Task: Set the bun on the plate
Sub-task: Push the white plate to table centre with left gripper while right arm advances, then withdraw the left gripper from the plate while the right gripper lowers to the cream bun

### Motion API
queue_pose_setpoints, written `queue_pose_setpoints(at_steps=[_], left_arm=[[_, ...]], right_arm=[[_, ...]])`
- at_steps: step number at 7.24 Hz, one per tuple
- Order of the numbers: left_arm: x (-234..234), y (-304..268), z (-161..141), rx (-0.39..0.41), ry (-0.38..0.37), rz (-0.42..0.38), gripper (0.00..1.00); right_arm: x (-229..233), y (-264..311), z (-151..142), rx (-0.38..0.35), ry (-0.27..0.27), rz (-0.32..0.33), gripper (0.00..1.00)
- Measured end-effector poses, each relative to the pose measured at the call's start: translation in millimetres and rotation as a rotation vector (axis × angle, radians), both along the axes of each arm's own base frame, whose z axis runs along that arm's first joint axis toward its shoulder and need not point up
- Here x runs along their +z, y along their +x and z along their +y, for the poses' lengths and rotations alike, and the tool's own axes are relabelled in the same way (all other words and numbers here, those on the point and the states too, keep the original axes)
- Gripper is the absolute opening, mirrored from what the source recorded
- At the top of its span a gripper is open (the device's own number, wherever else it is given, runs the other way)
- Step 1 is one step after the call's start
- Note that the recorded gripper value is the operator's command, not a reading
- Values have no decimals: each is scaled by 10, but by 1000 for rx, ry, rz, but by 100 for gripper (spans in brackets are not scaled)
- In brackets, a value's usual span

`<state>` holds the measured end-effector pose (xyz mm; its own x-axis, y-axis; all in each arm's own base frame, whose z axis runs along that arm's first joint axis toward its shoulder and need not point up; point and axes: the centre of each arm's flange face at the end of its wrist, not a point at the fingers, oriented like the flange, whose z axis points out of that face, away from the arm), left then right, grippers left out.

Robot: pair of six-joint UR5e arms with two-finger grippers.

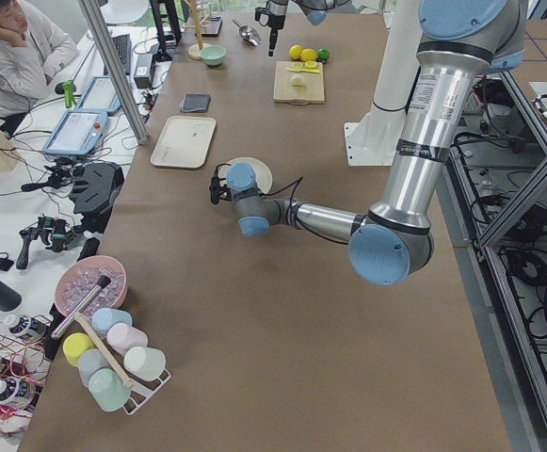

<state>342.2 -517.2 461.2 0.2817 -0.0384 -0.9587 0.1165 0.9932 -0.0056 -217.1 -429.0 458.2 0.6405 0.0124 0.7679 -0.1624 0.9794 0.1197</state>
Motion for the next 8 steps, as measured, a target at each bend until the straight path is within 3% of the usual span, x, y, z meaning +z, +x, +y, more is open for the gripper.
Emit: queue_pose_setpoints(at_steps=[3,6,7,8], left_arm=[[-714,651,51,-28,-22,51,0],[-1648,1443,478,-16,-55,-32,0],[-1745,1611,615,-12,-54,-55,35],[-1779,1686,681,-9,-51,-64,97]], right_arm=[[-1,-3,3,-1,-1,-1,100],[-6,-9,4,0,-6,-4,100],[-7,-11,5,0,-7,-5,100],[-7,-13,6,-1,-7,-5,100]])
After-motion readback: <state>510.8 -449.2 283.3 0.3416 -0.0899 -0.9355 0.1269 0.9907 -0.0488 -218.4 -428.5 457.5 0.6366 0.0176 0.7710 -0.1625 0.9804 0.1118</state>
